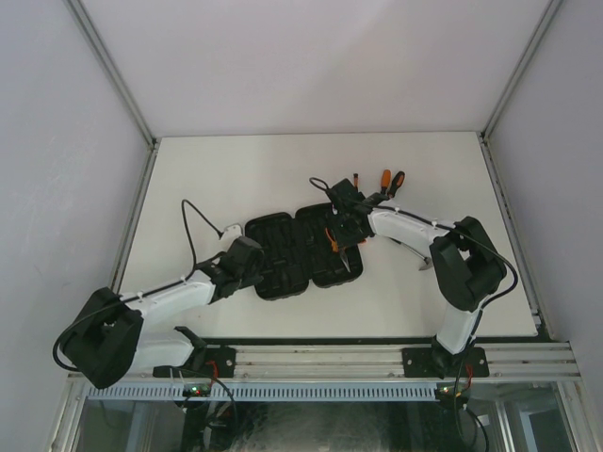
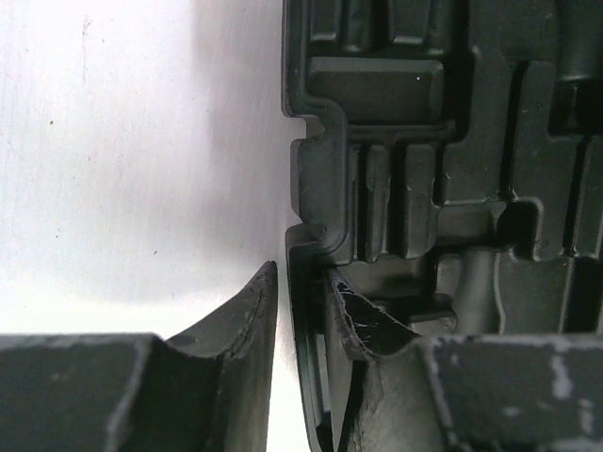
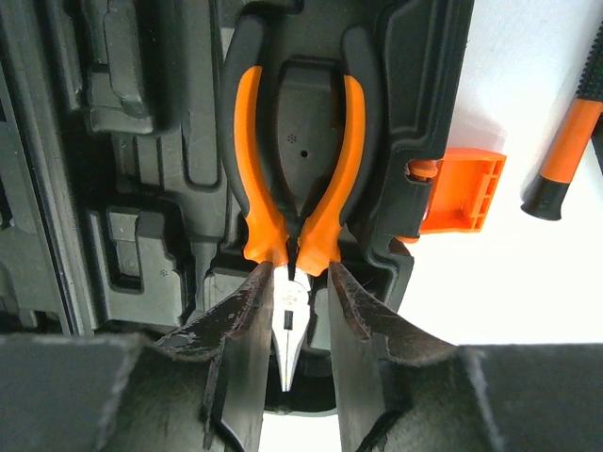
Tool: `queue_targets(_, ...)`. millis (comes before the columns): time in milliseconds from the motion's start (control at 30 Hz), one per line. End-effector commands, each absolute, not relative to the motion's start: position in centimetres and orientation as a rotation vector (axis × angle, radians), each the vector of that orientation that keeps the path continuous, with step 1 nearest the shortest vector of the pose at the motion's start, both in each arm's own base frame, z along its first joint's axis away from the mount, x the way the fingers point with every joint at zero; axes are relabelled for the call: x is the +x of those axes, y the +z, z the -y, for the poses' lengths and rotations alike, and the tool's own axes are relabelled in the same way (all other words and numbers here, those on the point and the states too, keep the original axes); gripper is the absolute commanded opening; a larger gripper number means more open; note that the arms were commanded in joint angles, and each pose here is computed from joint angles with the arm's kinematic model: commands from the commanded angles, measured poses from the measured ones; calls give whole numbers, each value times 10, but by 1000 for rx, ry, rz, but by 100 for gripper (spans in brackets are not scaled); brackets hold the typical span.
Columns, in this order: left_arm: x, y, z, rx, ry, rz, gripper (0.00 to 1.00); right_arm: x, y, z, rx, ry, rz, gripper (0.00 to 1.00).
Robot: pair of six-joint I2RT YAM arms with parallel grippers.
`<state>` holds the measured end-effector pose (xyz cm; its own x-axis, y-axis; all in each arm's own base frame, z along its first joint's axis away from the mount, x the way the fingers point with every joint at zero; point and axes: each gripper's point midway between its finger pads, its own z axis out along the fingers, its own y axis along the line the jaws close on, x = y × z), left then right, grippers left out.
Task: Sort the tools into containers
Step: Adjust the pliers in the storage box.
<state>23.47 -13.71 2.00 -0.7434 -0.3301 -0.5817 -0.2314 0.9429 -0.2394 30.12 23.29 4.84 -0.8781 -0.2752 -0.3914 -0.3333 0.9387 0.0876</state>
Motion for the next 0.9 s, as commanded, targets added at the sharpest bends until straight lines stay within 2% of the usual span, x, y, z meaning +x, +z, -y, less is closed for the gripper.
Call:
queue_targets(0, 241, 23, 147, -372, -239, -2425, 29, 296, 41, -235, -424, 242, -2735, 28)
queue_targets(300, 240, 21, 147, -375, -242, -2431, 27, 286, 32, -234, -433, 215, -2750, 37)
queue_targets(667, 239, 23, 145, -380, -244, -2422, 26, 316, 96, -232, -379, 222, -2537, 55)
queue_targets(867, 239, 23, 145, -386, -243, -2420, 26, 326, 89, -233, -379, 213, -2557, 57)
